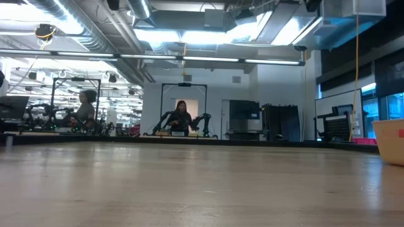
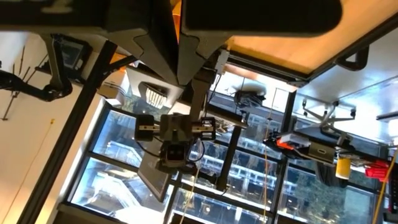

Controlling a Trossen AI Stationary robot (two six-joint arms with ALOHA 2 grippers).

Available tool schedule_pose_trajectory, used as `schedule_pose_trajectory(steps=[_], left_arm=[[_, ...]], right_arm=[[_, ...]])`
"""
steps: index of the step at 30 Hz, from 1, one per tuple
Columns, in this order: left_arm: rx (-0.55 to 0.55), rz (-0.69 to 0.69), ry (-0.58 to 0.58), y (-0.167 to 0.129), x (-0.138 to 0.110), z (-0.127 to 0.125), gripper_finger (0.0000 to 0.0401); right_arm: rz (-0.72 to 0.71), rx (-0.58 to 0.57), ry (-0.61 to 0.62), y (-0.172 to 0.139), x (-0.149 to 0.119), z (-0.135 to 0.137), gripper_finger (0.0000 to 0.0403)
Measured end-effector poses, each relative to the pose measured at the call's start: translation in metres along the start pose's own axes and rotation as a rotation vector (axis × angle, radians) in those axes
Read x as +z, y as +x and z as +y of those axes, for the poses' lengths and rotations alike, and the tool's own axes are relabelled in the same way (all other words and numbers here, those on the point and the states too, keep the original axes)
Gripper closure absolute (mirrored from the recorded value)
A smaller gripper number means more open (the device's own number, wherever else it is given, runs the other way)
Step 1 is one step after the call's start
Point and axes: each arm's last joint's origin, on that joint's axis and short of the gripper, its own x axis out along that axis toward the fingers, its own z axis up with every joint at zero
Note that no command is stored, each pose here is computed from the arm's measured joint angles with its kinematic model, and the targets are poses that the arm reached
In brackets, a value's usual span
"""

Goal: Sort & place blocks by color
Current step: Return to Home Position

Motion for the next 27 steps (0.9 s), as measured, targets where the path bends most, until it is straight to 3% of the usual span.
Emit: schedule_pose_trajectory(steps=[9, 20, 27], left_arm=[[0.01, 0.015, 0.012, -0.014, -0.006, 0.001, 0.0401], [-0.024, -0.071, -0.056, -0.056, -0.086, 0.015, 0.0401], [-0.083, -0.114, -0.076, -0.079, -0.109, 0.021, 0.0401]], right_arm=[[0.012, 0.038, -0.001, 0.0, 0.0, 0.001, 0.0401], [0.016, 0.067, 0.049, 0.0, 0.0, 0.002, 0.0402], [0.012, 0.066, 0.119, 0.0, 0.001, 0.002, 0.0402]])
